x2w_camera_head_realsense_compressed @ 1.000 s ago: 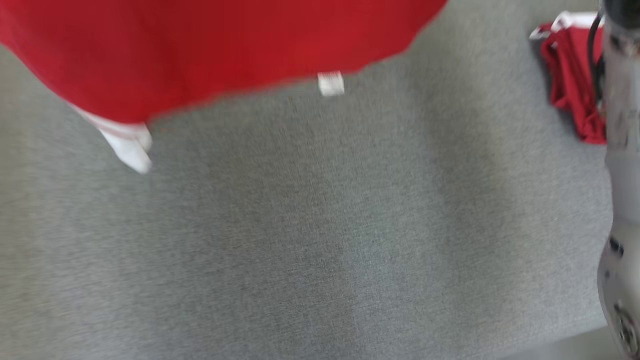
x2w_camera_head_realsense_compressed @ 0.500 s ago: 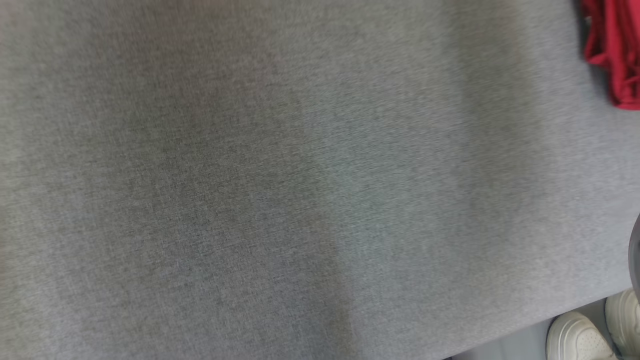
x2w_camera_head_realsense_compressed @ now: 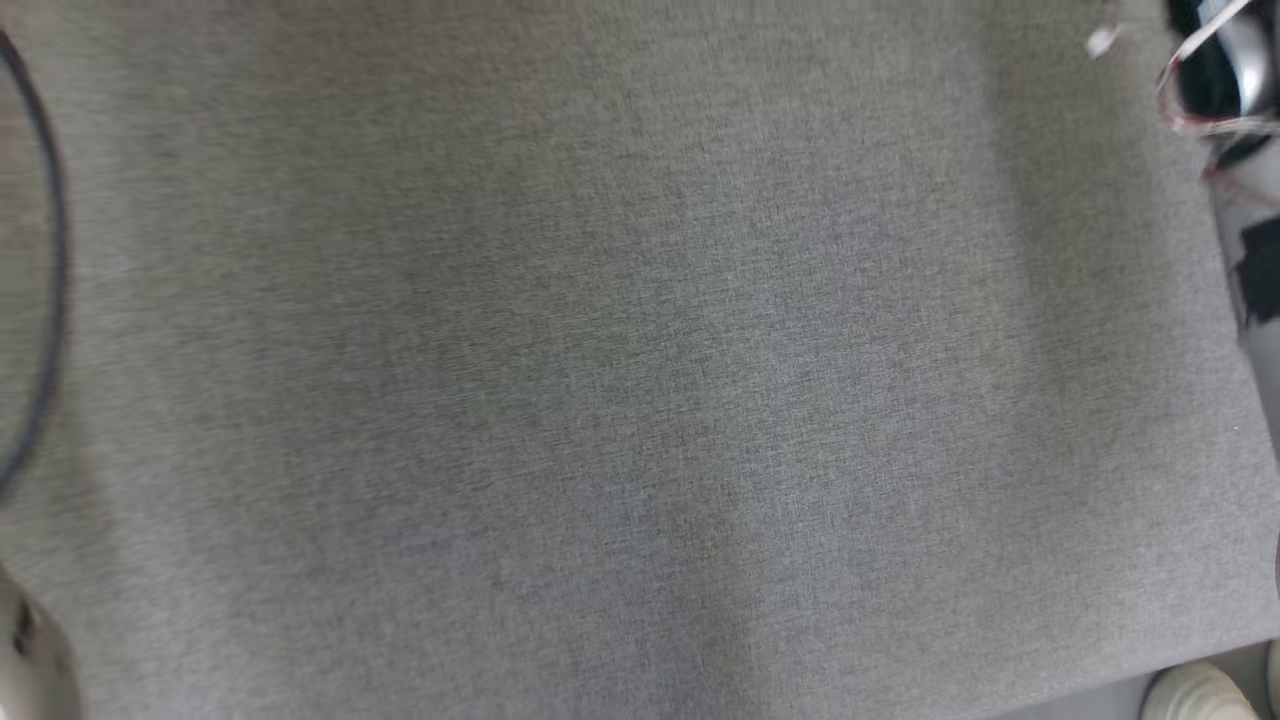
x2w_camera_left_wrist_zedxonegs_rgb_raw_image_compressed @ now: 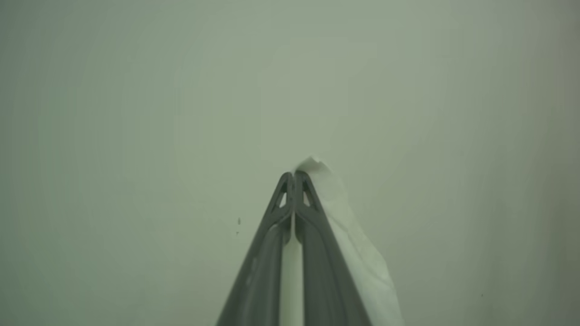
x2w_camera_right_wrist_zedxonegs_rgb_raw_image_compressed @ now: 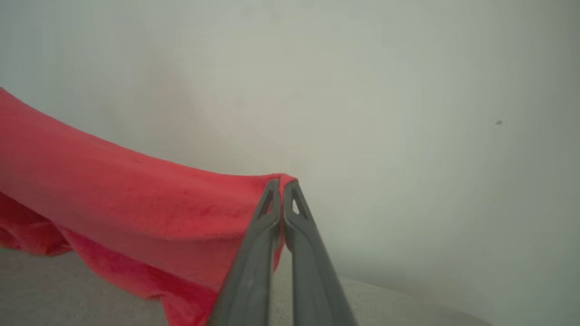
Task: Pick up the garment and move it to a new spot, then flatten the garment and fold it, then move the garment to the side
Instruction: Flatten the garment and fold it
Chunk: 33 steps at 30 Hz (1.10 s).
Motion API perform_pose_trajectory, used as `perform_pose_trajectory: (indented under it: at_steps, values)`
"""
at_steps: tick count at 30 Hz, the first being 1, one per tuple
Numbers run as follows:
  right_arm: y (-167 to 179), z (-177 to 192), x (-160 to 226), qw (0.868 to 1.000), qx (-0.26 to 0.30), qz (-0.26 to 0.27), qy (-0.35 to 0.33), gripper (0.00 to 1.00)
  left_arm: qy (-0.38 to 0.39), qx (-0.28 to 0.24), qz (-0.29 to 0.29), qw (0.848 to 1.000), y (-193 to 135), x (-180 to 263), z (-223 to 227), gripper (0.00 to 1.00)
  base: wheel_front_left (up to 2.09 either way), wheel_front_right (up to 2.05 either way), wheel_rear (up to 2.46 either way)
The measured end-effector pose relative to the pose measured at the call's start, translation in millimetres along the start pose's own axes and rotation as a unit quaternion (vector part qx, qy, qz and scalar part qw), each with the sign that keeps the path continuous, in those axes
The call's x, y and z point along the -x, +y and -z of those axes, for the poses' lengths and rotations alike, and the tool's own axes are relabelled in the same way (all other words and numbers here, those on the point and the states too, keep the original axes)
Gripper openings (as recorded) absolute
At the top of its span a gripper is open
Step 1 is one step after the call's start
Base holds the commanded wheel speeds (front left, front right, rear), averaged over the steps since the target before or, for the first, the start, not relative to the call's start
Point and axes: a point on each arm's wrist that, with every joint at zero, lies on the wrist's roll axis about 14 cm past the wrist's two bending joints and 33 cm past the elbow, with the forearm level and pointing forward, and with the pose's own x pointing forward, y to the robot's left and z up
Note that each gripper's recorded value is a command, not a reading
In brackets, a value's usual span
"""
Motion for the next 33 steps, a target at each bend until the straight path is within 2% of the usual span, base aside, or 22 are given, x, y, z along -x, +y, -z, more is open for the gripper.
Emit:
perform_pose_trajectory:
  at_steps: [8, 14, 19, 33]
  values:
    - [3.4, 8.2, 28.4, 0.998, -0.038, -0.003, 0.058, 0.00, 0.075, 0.035, -0.026, 0.996, -0.8, 42.3, 10.0, 0.00, 0.00, 0.00, 0.00]
    - [17.4, 21.8, 65.6, 0.989, -0.080, -0.010, 0.123, 0.00, 0.140, 0.080, -0.048, 0.986, -15.8, 86.5, 10.9, 0.00, 0.00, 0.00, 0.00]
    - [25.9, 18.7, 96.9, 0.985, -0.108, -0.010, 0.136, 0.00, 0.204, 0.122, -0.071, 0.969, -29.9, 132.8, 8.5, 0.00, 0.00, 0.00, 0.00]
    - [22.9, 24.8, 181.4, 0.962, -0.213, 0.054, 0.161, 0.00, 0.298, 0.206, -0.123, 0.924, -68.2, 224.9, -25.0, 0.00, 0.00, 0.00, 0.00]
